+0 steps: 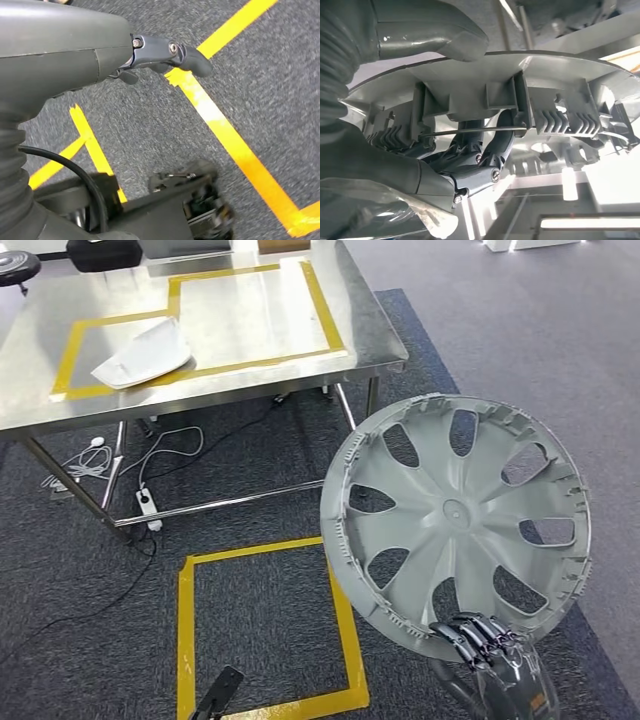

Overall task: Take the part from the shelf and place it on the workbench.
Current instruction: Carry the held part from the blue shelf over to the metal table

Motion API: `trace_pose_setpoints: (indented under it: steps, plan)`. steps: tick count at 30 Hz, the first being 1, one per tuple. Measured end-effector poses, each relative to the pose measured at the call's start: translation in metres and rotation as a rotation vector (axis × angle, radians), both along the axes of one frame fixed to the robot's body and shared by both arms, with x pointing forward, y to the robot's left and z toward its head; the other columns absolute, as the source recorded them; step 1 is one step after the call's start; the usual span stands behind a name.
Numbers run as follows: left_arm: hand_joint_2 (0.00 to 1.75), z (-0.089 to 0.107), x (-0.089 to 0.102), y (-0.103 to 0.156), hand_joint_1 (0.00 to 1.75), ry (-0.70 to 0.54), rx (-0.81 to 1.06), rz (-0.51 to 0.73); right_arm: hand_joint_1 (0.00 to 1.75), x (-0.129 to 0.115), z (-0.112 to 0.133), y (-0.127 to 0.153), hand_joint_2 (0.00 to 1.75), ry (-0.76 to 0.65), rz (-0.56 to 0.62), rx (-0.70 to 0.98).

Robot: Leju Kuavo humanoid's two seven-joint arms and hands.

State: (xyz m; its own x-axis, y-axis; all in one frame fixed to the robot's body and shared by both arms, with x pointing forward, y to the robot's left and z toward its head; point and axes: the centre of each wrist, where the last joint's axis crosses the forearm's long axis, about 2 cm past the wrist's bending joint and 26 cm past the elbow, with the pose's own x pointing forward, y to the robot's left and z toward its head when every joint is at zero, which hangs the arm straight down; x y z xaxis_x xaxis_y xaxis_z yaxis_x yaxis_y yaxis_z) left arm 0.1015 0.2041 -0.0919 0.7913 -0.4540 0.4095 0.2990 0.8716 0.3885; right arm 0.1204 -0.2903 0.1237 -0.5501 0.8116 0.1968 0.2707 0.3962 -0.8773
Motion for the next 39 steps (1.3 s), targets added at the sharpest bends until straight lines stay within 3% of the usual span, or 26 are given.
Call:
trace_pose_setpoints:
  steps: [39]
  plan:
    - [1.75, 0.0004, 0.0015, 0.0006, 0.00, -0.038, 0.010, -0.017, 1.75, 0.0016, -0.0010, -0.0005, 1.75, 0.013, 0.010, 0.033]
